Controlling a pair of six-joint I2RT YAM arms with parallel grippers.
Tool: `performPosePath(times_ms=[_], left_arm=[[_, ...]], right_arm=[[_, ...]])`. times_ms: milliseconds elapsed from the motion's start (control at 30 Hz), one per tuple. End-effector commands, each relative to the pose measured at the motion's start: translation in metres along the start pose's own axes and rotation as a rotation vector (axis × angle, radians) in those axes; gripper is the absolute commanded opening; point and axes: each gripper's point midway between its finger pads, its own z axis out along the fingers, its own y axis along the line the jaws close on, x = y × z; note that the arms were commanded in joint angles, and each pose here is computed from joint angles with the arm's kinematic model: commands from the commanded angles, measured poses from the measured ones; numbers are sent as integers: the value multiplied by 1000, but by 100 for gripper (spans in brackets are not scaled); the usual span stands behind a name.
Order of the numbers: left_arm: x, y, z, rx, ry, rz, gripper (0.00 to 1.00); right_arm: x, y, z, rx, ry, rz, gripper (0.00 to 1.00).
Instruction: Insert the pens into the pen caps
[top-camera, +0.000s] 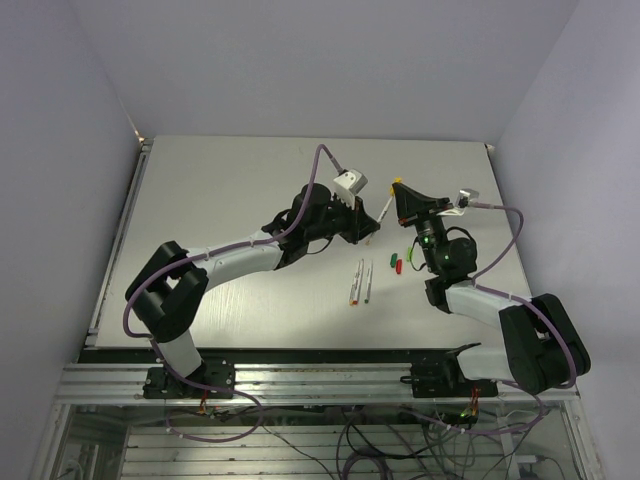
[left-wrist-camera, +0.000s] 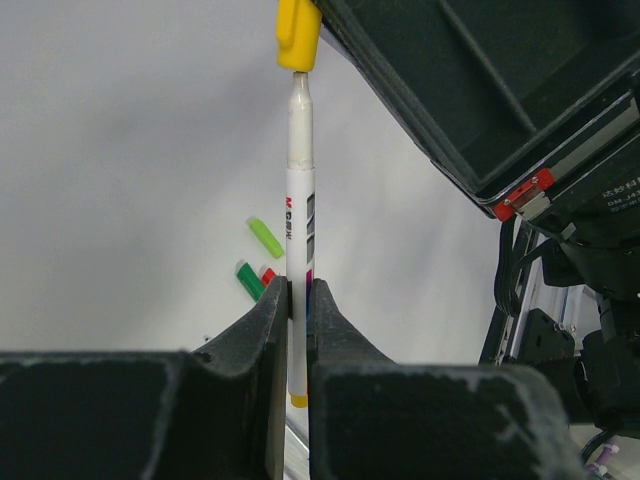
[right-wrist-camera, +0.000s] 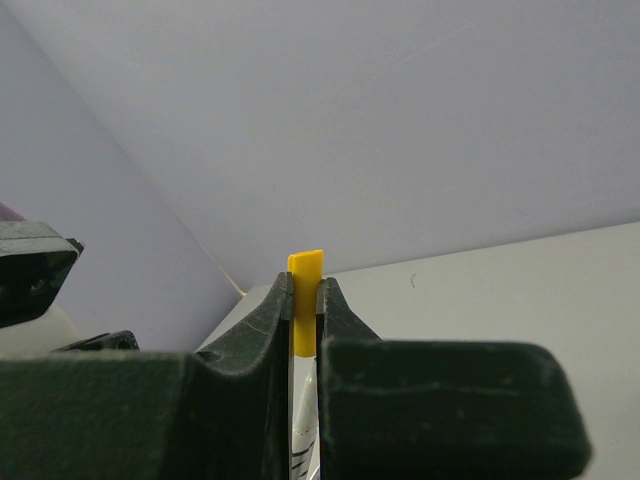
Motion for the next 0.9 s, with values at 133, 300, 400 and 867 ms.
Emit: performPosePath(times_ms=[133, 300, 400, 867], left_arm=[[-7, -6, 1, 25, -28, 24, 7], [-6, -4, 2, 15, -25, 19, 7], [-6, -6, 3, 23, -28, 18, 7], [-15, -13, -3, 52, -59, 29, 7]], right_arm=[[-17, 11, 3, -37, -35, -61, 0], [-23, 13, 1, -34, -45, -81, 0], [-23, 12, -1, -30, -42, -89, 0], [-12, 6, -1, -20, -21, -81, 0]])
